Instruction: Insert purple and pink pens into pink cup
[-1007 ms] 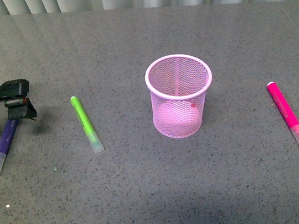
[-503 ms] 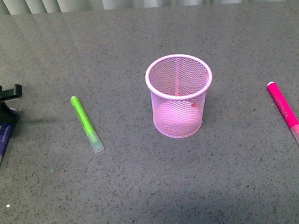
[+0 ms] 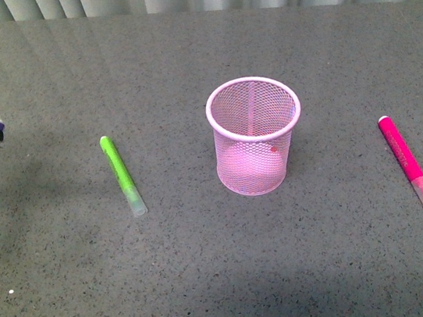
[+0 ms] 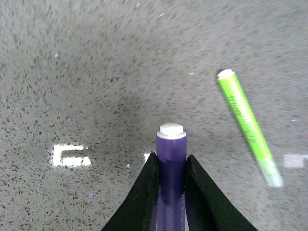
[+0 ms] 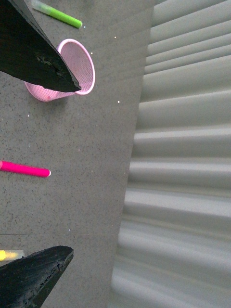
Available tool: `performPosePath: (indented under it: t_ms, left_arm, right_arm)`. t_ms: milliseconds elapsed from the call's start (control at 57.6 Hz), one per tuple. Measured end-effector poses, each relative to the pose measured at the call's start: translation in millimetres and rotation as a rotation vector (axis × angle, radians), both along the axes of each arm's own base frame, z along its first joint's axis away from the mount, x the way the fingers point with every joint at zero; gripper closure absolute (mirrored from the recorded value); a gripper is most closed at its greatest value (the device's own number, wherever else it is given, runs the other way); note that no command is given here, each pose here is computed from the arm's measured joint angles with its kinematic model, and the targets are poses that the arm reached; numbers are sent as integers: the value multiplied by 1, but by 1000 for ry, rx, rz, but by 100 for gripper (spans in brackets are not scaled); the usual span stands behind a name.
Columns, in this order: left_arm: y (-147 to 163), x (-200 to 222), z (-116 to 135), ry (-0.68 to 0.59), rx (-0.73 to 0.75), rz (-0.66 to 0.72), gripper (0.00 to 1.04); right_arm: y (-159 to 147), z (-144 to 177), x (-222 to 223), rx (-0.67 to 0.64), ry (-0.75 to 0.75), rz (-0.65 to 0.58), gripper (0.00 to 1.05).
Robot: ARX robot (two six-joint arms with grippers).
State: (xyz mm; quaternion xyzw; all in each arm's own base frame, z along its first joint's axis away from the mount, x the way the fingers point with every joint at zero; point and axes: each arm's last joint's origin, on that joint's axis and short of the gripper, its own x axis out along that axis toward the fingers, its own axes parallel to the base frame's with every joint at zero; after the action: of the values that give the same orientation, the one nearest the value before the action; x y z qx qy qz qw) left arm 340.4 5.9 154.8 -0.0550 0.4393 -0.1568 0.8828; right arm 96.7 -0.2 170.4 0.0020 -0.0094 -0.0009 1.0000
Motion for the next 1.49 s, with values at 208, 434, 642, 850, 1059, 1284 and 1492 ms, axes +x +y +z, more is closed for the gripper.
performPosePath:
  t_ms: [208,434,642,850,1059,1284,1492]
  left_arm:
    - [-35,-26,76,-273,-74,-188,96]
    - [-106,-30,112,-441,-162,-314,96]
    - [-149,-20,95,-483,-182,-365,96]
    - [-160,-8,84,-470,-189,-369,96]
    - [-170,13,73,-449,-186,-373,96]
    - [-181,33,64,-438,-186,-379,96]
    - [-197,48,63,-445,-208,-416,96]
  right_arm:
    - [0,0,0,0,0,0,7]
    - [0,0,0,0,0,0,7]
    - [0,0,0,0,0,0,7]
    - [0,0,0,0,0,0,7]
    - [0,0,0,0,0,0,7]
    - [0,0,0,0,0,0,7]
    - [0,0,0,0,0,0,7]
